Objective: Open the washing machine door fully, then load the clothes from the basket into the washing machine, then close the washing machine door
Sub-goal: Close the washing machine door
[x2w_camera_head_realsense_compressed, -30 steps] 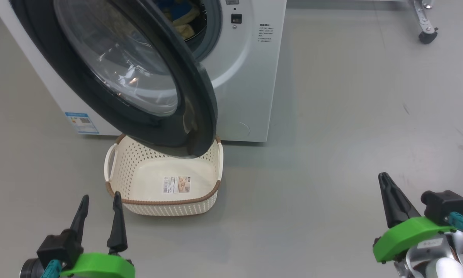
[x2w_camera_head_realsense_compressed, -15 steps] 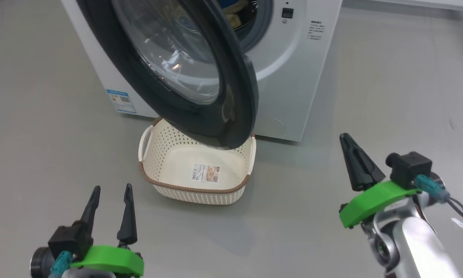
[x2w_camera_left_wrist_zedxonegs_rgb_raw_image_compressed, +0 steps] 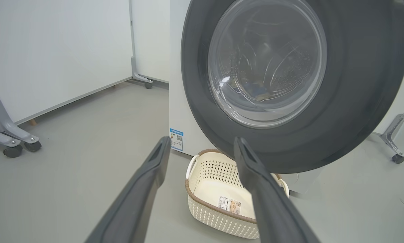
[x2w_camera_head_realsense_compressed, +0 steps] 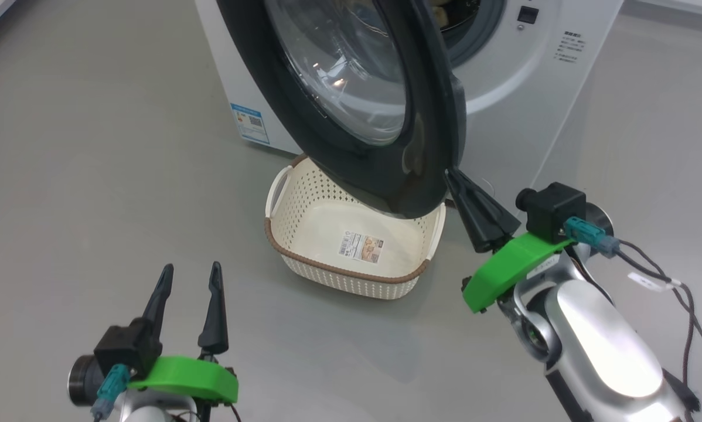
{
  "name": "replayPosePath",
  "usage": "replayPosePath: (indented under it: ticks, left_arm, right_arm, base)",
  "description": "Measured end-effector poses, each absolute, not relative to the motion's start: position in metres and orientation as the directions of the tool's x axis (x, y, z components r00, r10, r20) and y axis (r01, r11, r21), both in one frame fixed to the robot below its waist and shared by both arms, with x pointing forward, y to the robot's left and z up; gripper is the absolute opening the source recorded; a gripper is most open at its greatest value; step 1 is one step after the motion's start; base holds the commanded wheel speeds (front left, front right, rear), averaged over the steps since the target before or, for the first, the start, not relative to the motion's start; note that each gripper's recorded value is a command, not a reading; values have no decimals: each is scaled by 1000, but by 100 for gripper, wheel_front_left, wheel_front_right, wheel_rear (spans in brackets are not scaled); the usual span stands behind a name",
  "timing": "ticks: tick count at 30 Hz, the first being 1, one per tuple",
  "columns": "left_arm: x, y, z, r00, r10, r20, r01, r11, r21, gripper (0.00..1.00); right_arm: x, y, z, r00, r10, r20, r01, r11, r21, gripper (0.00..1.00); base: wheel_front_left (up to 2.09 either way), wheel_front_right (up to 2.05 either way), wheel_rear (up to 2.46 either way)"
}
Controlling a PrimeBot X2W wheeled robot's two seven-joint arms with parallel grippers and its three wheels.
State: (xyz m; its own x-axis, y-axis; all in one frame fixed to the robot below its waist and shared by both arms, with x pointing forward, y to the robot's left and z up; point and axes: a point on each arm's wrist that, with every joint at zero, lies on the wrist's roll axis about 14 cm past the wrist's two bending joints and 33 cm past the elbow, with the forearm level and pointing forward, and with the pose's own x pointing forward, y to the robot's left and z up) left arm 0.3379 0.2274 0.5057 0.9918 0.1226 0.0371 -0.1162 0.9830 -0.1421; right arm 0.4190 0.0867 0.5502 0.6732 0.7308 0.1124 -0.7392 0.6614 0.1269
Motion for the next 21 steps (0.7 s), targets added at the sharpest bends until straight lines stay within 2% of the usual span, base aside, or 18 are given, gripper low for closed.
replayPosePath:
  ticks: [9,21]
  left_arm:
    - [337,230,507,989,143,39,-136,980,-146,100]
    - [335,239,508,985,167,44,-160,978,-132,100]
  right_arm:
    - [436,125,554,601,791,117,-799,593,99,0]
    - [465,138,552,607,787,112,-794,599,102,0]
  base:
    - [0,0,0]
    - [0,0,0]
